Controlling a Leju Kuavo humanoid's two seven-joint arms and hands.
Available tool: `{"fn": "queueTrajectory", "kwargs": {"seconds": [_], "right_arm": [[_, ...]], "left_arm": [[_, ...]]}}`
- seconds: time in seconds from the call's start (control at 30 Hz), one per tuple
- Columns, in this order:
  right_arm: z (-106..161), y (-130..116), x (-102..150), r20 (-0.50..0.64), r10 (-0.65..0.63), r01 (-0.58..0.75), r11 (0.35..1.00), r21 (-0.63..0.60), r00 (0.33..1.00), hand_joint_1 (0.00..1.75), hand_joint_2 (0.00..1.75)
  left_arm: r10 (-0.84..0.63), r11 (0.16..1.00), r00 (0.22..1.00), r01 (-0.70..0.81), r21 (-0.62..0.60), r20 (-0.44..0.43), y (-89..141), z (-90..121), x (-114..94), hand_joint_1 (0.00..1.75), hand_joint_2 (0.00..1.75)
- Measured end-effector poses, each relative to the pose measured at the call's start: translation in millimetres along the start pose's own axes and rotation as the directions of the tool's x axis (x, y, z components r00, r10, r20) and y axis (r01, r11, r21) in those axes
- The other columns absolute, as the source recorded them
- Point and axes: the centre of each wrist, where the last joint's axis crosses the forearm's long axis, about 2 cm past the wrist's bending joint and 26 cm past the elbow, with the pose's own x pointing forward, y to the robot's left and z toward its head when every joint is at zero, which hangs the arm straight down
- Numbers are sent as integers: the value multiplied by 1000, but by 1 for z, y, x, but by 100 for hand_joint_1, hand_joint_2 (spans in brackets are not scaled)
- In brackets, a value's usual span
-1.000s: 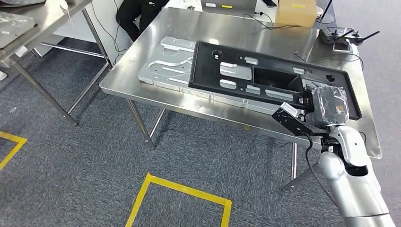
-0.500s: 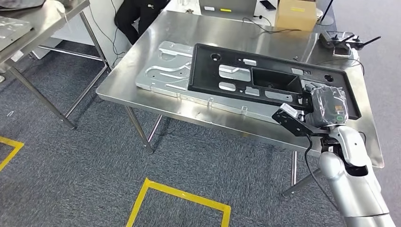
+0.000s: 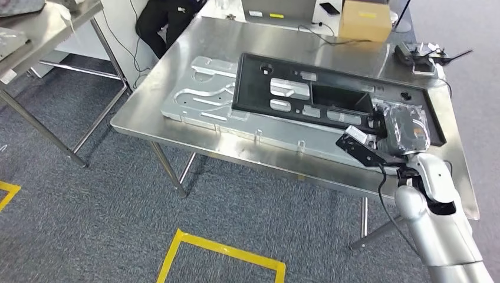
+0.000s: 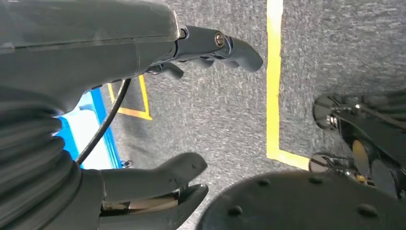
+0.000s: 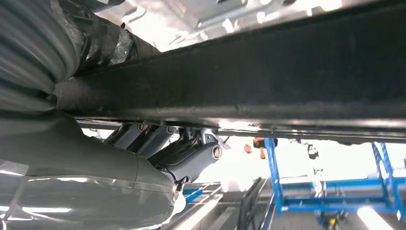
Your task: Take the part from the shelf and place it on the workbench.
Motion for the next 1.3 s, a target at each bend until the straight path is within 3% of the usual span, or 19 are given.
{"fn": "queueTrajectory", "kwargs": {"seconds": [0.4, 0.73, 1.3], "right_arm": [[-19, 14, -5, -21, 117, -113, 981, 159, 993, 175, 175], [-34, 19, 3, 5, 151, -149, 966, 209, 989, 175, 175], [-37, 29, 5, 4, 150, -146, 959, 245, 989, 175, 175]], "left_arm": [[0, 999, 1000, 0, -35, 0, -5, 0, 0, 0, 175], [1, 999, 1000, -1, -36, 4, -4, 1, 0, 0, 175], [2, 999, 1000, -2, -33, 2, -5, 1, -1, 0, 175]]}}
